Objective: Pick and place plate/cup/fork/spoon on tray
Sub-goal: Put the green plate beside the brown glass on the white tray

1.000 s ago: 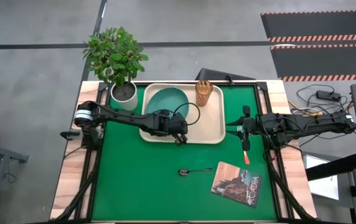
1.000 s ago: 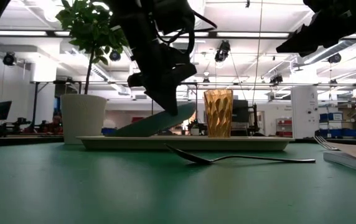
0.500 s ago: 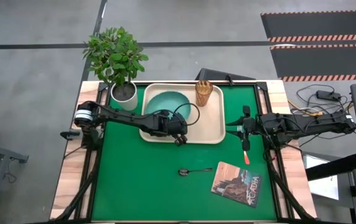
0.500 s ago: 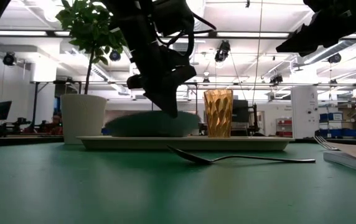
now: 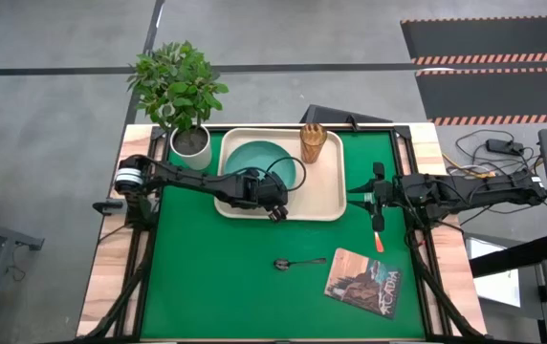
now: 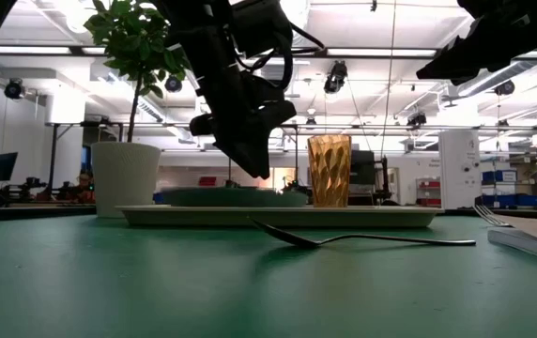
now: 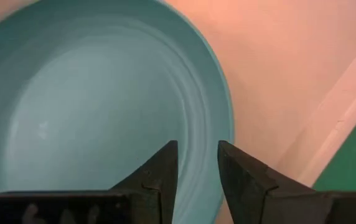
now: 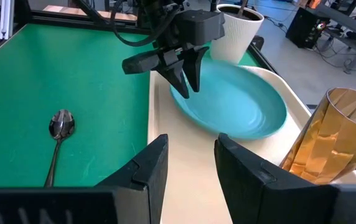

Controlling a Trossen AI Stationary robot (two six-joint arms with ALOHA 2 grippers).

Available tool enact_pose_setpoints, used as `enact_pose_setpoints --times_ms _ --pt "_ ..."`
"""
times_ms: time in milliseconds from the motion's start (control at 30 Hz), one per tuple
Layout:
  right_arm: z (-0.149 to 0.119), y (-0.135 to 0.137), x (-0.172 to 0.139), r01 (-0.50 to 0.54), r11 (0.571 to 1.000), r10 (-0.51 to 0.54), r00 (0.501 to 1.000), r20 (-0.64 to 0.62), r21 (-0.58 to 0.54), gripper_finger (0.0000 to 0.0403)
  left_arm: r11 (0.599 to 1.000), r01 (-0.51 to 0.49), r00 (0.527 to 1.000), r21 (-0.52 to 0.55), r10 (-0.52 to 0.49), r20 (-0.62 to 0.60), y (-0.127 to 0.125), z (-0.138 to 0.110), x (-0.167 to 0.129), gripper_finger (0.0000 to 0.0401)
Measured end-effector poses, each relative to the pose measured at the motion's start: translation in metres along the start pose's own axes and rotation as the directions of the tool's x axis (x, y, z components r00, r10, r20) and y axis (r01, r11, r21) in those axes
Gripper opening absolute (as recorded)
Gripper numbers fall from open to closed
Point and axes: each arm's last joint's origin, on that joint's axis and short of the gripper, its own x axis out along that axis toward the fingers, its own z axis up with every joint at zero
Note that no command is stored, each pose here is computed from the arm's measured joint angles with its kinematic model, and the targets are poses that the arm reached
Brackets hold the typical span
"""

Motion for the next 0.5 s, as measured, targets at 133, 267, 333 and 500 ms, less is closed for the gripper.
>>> enact_pose_setpoints --times_ms 133,267,333,500 --pt "0.000 0.000 0.000 0.000 1.000 0.000 1.000 0.000 0.000 0.0121 1.000 -0.009 1.000 -0.005 0.009 0.001 0.002 0.001 0.001 0.0096" --pt "0.000 0.000 0.000 0.000 1.000 0.000 1.000 0.000 -0.001 0.0121 0.999 -0.050 0.999 -0.008 0.050 0.013 0.006 0.000 0.004 0.0096" --pt "0.000 0.000 0.000 0.000 1.000 0.000 1.000 -0.001 -0.001 0.0121 0.998 -0.070 0.998 -0.007 0.070 0.005 0.010 -0.003 0.008 0.0096" --pt "0.000 0.000 0.000 0.000 1.000 0.000 1.000 -0.001 -0.003 0.0121 0.994 -0.111 0.993 -0.022 0.110 -0.047 0.020 -0.020 0.019 0.0096"
